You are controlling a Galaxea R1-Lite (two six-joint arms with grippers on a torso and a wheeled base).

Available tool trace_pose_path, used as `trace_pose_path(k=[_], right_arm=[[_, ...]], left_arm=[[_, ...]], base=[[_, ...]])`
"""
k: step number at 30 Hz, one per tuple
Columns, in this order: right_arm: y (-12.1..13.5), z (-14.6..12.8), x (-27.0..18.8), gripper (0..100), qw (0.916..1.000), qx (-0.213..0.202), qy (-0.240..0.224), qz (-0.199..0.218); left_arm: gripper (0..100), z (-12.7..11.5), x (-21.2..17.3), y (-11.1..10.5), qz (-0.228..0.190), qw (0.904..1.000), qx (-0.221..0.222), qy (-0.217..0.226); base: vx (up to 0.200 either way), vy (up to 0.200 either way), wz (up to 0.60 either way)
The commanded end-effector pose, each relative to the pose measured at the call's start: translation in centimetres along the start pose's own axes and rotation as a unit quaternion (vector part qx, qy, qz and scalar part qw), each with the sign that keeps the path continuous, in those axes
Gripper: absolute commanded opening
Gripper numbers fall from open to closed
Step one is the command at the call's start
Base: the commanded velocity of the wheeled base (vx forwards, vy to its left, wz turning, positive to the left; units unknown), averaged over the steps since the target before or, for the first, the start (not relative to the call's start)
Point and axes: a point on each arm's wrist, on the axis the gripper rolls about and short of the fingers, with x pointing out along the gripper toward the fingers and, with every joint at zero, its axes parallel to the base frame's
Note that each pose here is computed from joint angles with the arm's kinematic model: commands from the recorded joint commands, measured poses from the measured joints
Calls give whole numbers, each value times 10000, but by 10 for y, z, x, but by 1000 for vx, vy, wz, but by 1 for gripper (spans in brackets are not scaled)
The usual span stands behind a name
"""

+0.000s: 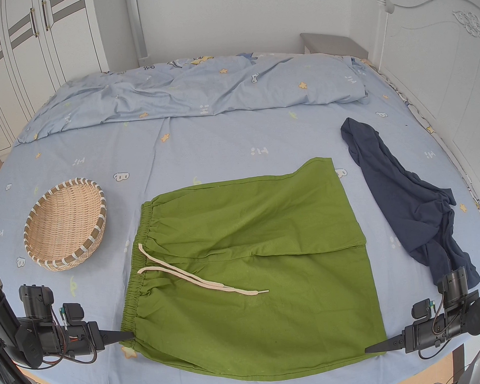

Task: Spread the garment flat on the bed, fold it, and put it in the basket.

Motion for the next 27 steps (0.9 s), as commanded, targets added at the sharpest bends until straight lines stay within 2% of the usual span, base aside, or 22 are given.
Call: trace_pose_path(k=[1, 9, 16, 24, 27], right_arm=[[-1, 0, -2, 0, 10000, 42, -42, -15], [-3, -2, -4, 0, 9999, 99, -70, -32], [-3, -2, -4, 0, 9999, 110, -72, -43], [-3, -2, -4, 0, 9999, 108, -66, -44], [-2, -3, -4, 0, 9999, 91, -81, -34]], left_arm=[[0, -5, 0, 0, 9, 9999, -64, 97], [0, -4, 0, -1, -24, 10000, 65, 39], [0, -3, -1, -2, -26, 9999, -124, 4], [0, -2, -1, -2, -31, 10000, -68, -10], [0, -1, -4, -3, -15, 10000, -37, -89]], base=[[0, 0, 0], [0, 0, 0], [0, 0, 0], [0, 0, 0], [200, 0, 0]])
